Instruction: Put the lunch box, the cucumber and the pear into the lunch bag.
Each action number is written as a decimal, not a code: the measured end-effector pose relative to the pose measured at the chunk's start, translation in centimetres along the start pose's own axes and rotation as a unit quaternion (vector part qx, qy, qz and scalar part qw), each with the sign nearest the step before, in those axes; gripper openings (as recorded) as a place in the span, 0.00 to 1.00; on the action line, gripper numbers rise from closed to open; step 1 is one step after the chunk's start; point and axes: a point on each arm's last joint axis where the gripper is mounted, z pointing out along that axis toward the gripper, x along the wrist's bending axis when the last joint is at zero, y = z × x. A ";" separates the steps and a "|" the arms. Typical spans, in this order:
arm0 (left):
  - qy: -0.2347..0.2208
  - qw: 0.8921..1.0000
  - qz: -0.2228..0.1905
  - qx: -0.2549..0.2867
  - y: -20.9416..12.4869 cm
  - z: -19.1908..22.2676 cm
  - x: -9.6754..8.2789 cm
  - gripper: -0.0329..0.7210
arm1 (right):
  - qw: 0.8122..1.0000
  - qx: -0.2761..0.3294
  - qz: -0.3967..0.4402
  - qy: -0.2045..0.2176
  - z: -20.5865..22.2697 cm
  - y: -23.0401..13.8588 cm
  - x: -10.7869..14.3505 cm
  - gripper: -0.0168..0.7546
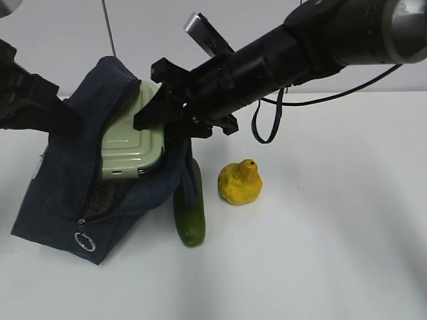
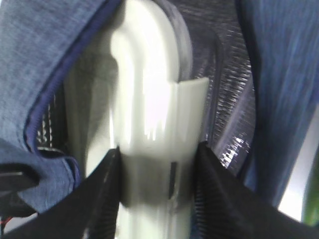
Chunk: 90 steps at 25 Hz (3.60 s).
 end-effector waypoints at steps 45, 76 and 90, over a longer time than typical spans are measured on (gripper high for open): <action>0.011 1.000 -0.010 0.027 -0.2 1.3 1.3 0.07 | 0.993 0.050 -0.103 -0.012 6.0 -0.9 0.3 0.58; 0.028 0.999 -0.041 0.021 -0.3 0.1 3.1 0.07 | 0.896 0.167 -0.154 -0.381 -2.3 0.5 -5.8 0.57; 0.025 0.999 -0.043 0.022 -0.3 0.2 3.1 0.07 | 0.899 0.189 -0.134 -0.372 -0.3 -0.1 -7.9 0.36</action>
